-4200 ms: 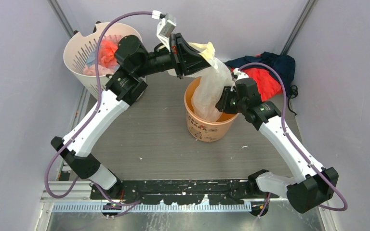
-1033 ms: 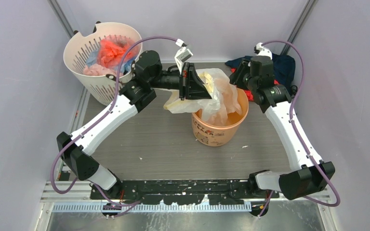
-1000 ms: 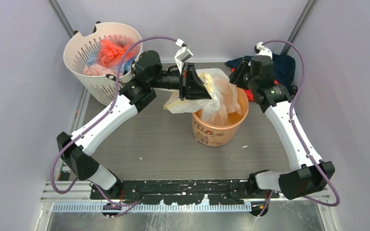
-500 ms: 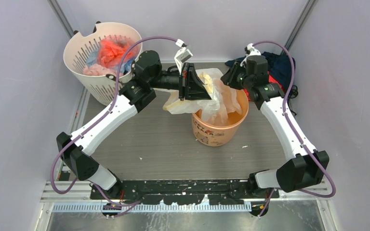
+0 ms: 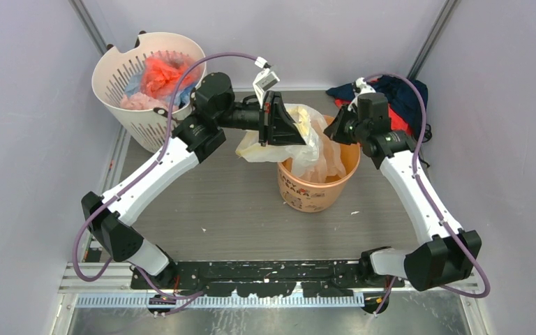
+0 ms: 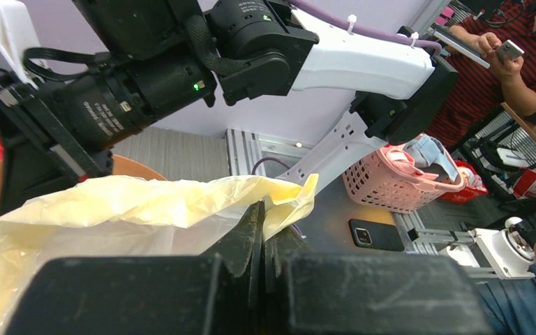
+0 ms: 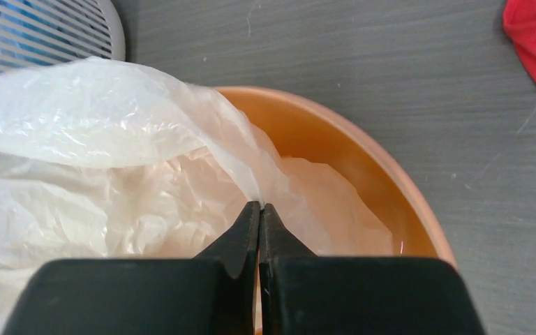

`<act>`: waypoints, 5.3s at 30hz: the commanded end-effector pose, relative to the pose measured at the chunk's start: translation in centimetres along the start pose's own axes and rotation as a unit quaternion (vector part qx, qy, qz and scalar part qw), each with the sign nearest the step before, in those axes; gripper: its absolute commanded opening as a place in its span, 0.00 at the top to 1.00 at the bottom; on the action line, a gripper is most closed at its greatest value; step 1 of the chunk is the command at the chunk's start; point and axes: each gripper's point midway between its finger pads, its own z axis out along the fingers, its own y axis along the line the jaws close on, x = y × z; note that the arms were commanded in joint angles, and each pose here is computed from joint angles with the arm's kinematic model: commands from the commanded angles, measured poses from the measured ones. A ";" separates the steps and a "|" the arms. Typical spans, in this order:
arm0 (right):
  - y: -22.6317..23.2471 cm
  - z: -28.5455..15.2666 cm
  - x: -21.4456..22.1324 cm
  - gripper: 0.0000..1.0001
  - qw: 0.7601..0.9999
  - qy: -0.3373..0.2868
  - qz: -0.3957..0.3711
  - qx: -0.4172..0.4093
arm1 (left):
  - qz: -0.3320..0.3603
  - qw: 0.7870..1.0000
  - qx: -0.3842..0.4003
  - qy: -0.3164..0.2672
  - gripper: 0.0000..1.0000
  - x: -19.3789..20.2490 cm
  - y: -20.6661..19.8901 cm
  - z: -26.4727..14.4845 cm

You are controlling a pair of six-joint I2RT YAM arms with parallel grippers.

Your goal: Put the trash bags into the trash bin

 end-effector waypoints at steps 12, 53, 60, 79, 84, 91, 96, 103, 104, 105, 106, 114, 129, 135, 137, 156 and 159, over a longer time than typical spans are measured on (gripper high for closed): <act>-2.7 -0.9 4.3 0.99 0.994 0.091 -0.014 0.055 | 0.036 0.998 0.033 -0.027 1.00 -4.1 -0.7 1.1; -3.4 -12.8 -2.4 0.33 0.985 -0.121 -0.009 0.124 | -0.024 0.998 0.060 0.028 1.00 1.4 0.6 2.6; -3.4 -13.2 -2.2 0.33 0.985 -0.130 -0.006 0.117 | -0.033 0.996 0.064 0.046 1.00 2.8 0.0 2.8; -0.8 -21.3 -5.9 0.31 0.966 -0.248 -0.005 0.072 | -0.067 0.993 0.047 0.084 1.00 8.0 1.9 3.6; 0.4 -27.3 -8.2 0.28 0.942 -0.332 -0.005 0.050 | -0.082 0.991 0.052 0.093 1.00 8.9 2.7 4.0; 3.9 -30.2 -9.1 0.26 0.941 -0.337 -0.023 -0.021 | -0.072 0.991 0.061 0.091 1.00 8.4 1.2 3.4; 8.9 -29.8 -9.5 0.26 0.952 -0.274 -0.054 -0.123 | -0.056 0.992 0.062 0.092 1.00 7.3 -0.6 2.6; 8.7 -23.9 -10.6 0.28 0.975 -0.194 -0.058 -0.092 | -0.040 0.992 0.047 0.107 1.00 7.5 -1.9 1.3; 8.6 -22.9 -10.8 0.28 0.977 -0.186 -0.060 -0.086 | -0.039 0.992 0.045 0.110 1.00 7.6 -2.0 1.1; 8.6 -21.9 -10.8 0.28 0.979 -0.173 -0.066 -0.087 | -0.037 0.992 0.045 0.113 1.00 7.7 -2.2 0.9; 8.8 -20.9 -10.7 0.28 0.980 -0.160 -0.070 -0.091 | -0.036 0.992 0.043 0.116 1.00 7.9 -2.2 0.7; 9.3 -15.9 -10.0 0.30 0.980 -0.120 -0.098 -0.122 | -0.037 0.988 0.026 0.147 1.00 9.0 -1.0 0.7; 10.5 -13.6 -7.2 0.35 0.973 -0.060 -0.148 -0.164 | -0.032 0.986 0.024 0.162 1.00 8.6 0.8 2.1; 9.8 -12.4 -6.0 0.35 0.974 -0.046 -0.186 -0.117 | -0.034 0.983 0.028 0.176 1.00 8.7 1.5 3.0; 9.2 -11.8 -5.8 0.36 0.976 -0.040 -0.191 -0.097 | -0.034 0.983 0.030 0.180 1.00 8.8 1.7 3.3; 8.9 -8.9 -2.7 0.37 0.973 0.019 -0.209 -0.101 | -0.029 0.980 0.039 0.190 1.00 9.4 1.0 3.8; 9.0 -8.4 -1.8 0.39 0.972 0.035 -0.209 -0.106 | -0.029 0.980 0.039 0.191 1.00 9.4 1.0 3.8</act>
